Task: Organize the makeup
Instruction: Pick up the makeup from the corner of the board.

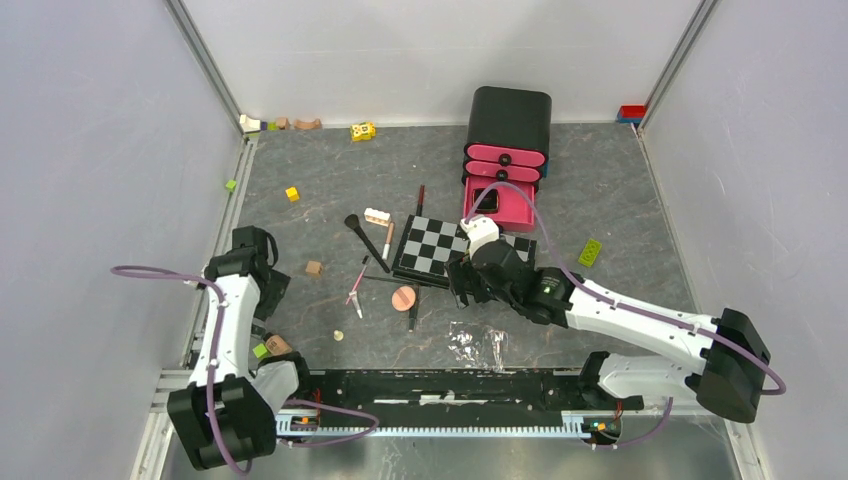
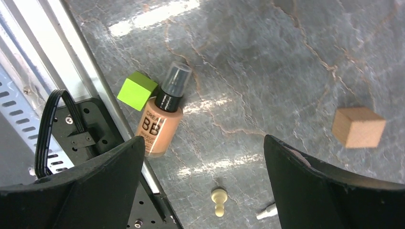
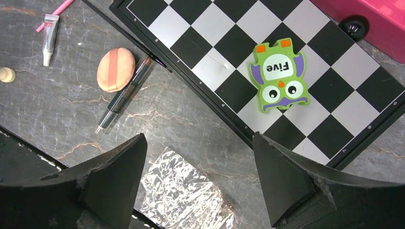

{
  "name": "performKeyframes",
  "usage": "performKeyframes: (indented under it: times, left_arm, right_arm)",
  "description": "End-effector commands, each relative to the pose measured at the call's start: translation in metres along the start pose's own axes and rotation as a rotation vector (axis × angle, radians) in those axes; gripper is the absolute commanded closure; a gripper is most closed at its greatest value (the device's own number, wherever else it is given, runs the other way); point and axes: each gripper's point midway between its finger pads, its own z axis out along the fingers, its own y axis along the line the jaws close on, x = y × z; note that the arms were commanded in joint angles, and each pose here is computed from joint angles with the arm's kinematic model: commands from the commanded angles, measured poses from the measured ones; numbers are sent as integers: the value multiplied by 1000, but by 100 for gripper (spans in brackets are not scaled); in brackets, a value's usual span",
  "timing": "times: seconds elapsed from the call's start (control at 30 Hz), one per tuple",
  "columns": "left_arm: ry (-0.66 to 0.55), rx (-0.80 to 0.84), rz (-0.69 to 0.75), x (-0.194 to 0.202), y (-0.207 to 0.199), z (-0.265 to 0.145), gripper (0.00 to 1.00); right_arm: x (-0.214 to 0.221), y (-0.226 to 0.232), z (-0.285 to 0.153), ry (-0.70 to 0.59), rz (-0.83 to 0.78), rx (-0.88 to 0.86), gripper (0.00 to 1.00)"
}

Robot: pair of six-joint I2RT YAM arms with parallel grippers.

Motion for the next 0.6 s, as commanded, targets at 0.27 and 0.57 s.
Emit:
performKeyframes:
  times: [0.27, 0.57]
  left_arm:
    - [32, -113, -113, -3, 11, 34, 0]
    - [33, -131, -123, 3, 13, 50, 2]
  right_arm:
    - [-4, -2, -5, -30, -7, -3, 11]
    - [-3, 1, -2, -24, -9, -11, 11]
